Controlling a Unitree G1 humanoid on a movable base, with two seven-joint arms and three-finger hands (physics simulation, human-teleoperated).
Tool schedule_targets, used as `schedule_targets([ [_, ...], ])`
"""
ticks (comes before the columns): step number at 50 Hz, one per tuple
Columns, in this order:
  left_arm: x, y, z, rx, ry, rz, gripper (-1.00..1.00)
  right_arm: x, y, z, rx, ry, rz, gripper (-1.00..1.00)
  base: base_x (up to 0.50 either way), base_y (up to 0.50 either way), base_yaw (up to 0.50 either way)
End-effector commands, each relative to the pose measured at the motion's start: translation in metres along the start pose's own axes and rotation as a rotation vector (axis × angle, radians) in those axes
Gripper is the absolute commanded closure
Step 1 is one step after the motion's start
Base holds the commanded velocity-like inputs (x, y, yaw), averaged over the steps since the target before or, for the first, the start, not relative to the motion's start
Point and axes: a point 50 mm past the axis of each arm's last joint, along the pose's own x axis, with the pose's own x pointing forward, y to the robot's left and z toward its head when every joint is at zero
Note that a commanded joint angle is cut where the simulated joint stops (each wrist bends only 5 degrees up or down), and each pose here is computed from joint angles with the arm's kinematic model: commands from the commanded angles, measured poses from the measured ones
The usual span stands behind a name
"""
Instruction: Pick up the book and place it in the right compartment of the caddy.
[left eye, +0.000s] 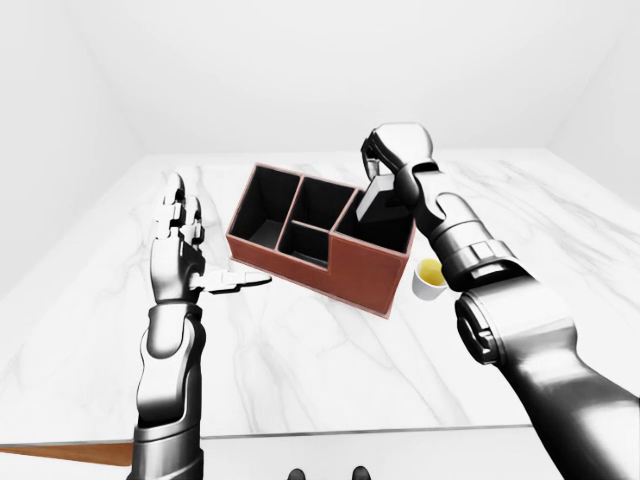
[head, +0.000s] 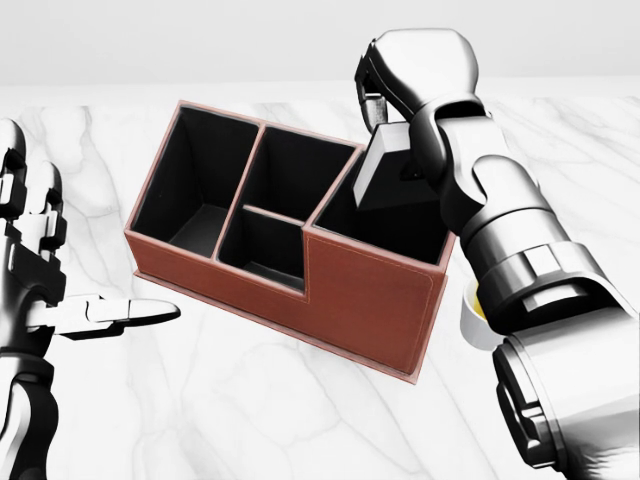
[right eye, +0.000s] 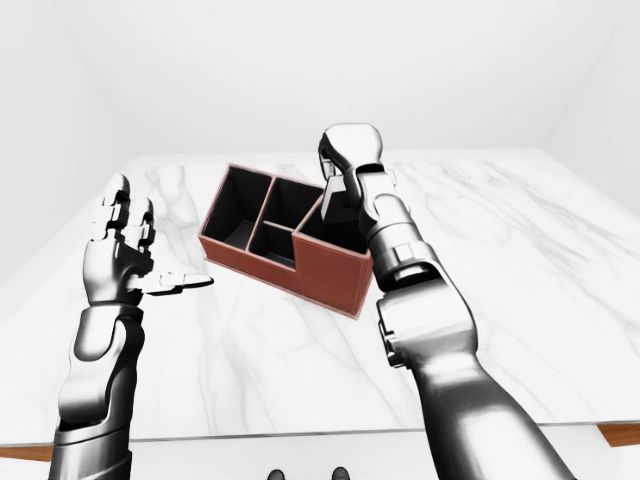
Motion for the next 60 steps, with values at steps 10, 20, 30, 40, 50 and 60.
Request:
schedule_targets([
  [10,0.001,0.001,-0.001,-0.002,0.003,0.010,-1.00,0.000,0.004,0.001,-0.014,0.005,-0.026,1.00,0.00,0.00,0.00],
  [20,0.002,0.002,-0.001,-0.002,0.004,0.016,-1.00,-0.002,0.010,0.000,-0.011,0.010,-0.006,1.00,0.00,0.00,0.00],
  [30,0.003,0.003,-0.001,-0.005,0.003,0.022,-1.00,-0.004,0.016,-0.001,-0.019,0.015,0.010,1.00,0.00,0.00,0.00],
  [40,0.003,0.004,-0.001,-0.003,0.004,0.027,-1.00,-0.006,0.022,0.000,-0.022,0.015,0.022,1.00,0.00,0.00,0.00],
  [50,0.004,0.005,-0.002,-0.004,0.006,0.035,-1.00,-0.007,0.026,0.004,-0.026,0.006,0.034,1.00,0.00,0.00,0.00],
  [60,0.004,0.006,-0.002,-0.004,0.010,0.041,-1.00,-0.008,0.029,0.000,-0.038,0.028,0.047,1.00,0.00,0.00,0.00],
])
